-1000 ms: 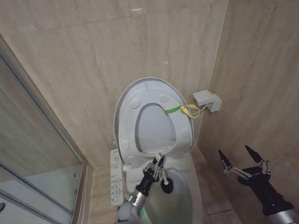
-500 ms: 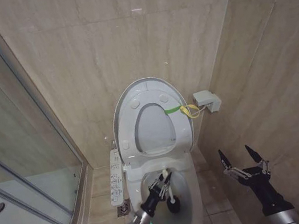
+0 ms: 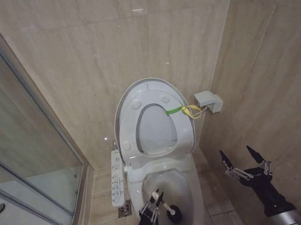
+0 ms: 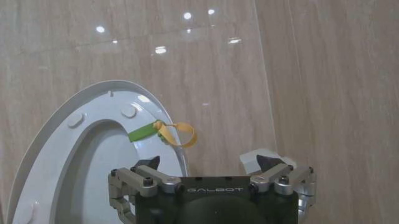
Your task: Open the toilet lid, clean the toilet bowl with a toilet brush, close the toilet lid, and flush.
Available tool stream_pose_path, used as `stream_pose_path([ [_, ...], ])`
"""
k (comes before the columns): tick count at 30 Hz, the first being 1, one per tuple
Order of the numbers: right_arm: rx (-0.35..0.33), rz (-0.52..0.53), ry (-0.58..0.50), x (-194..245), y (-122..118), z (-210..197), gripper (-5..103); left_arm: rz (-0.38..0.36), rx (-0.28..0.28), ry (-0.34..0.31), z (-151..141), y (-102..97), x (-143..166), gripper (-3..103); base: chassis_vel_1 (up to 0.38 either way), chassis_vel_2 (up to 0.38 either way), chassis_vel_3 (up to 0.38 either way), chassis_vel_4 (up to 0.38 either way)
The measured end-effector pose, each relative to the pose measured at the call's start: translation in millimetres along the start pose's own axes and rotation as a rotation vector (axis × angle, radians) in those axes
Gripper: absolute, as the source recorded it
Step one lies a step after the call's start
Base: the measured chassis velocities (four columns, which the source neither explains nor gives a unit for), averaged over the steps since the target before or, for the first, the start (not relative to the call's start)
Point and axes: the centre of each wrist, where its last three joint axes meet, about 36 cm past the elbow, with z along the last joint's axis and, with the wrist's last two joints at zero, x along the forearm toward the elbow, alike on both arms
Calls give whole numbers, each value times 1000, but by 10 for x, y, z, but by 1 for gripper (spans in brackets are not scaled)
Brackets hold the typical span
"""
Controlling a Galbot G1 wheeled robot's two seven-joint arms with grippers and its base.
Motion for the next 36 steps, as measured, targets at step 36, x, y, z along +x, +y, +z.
stream_pose_path([
  [36, 0, 0, 0, 0, 0, 0, 100, -143, 12, -134, -31, 546, -1060, 21, 0, 0, 0, 0],
])
